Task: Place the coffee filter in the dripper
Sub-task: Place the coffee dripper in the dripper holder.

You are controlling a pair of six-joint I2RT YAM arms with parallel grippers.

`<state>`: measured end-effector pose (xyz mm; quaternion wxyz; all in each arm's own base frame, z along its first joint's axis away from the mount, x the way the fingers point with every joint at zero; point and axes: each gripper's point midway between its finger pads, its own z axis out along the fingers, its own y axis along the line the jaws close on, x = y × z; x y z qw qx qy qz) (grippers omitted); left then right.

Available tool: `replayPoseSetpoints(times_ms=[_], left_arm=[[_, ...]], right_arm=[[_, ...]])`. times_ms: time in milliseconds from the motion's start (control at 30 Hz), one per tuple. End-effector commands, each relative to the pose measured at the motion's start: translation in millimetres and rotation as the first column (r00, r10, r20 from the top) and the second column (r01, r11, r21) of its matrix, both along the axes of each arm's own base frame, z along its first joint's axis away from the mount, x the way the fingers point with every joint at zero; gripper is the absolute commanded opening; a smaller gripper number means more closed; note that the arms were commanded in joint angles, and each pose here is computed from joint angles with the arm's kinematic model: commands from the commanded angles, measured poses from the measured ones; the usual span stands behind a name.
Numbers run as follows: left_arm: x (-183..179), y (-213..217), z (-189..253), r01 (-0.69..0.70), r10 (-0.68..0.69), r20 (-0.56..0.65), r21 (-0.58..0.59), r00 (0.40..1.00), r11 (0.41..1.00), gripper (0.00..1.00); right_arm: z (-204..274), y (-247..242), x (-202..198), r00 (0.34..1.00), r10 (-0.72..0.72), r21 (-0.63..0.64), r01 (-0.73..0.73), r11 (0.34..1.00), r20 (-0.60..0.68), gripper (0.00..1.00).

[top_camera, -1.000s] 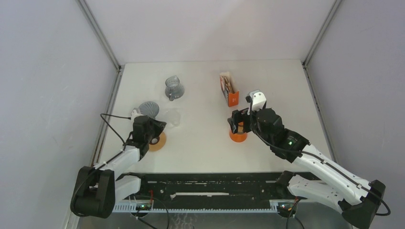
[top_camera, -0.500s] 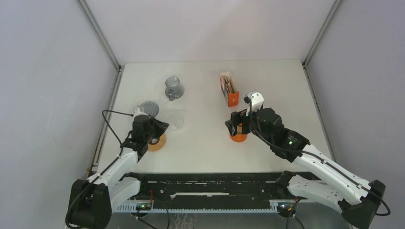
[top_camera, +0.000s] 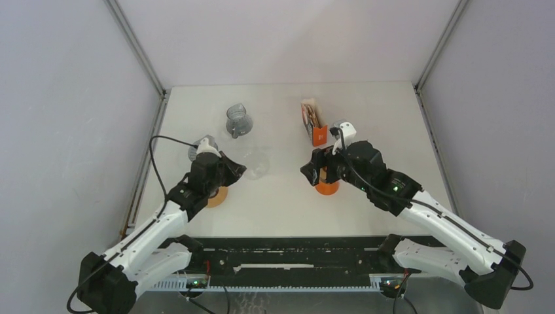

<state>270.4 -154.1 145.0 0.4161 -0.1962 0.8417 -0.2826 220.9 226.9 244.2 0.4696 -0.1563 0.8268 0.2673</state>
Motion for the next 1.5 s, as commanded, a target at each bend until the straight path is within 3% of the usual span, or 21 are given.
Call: replayPoseSetpoints(times_ms=[0,500,933,1467], left_arm=[[1.2,-23.6,56.2,0.062,-0.06,0.128,-0.012,0.99,0.998,0.0],[-17.6,-86.3,103.6,0.238,-0.238,0.193,0.025,0.952,0.971,0.0],[-14.8,-137.5,136.2,0.36,-0.364,0.199,0.057,0.91,0.931,0.0],[-10.0,-202.0,147.5,0.495,-0.506,0.149,0.106,0.85,0.863,0.0]], right_arm=[[12.9,13.8,-3.4,0.999,0.017,0.065,-0.014,0.998,-0.049,0.91],[14.5,23.6,5.0,0.989,0.022,0.122,-0.003,0.993,-0.15,0.86],[28.7,5.7,12.0,0.981,0.029,0.219,0.013,0.976,-0.192,0.73],[20.9,-39.0,25.5,0.965,-0.089,0.187,0.138,0.973,-0.248,0.46]])
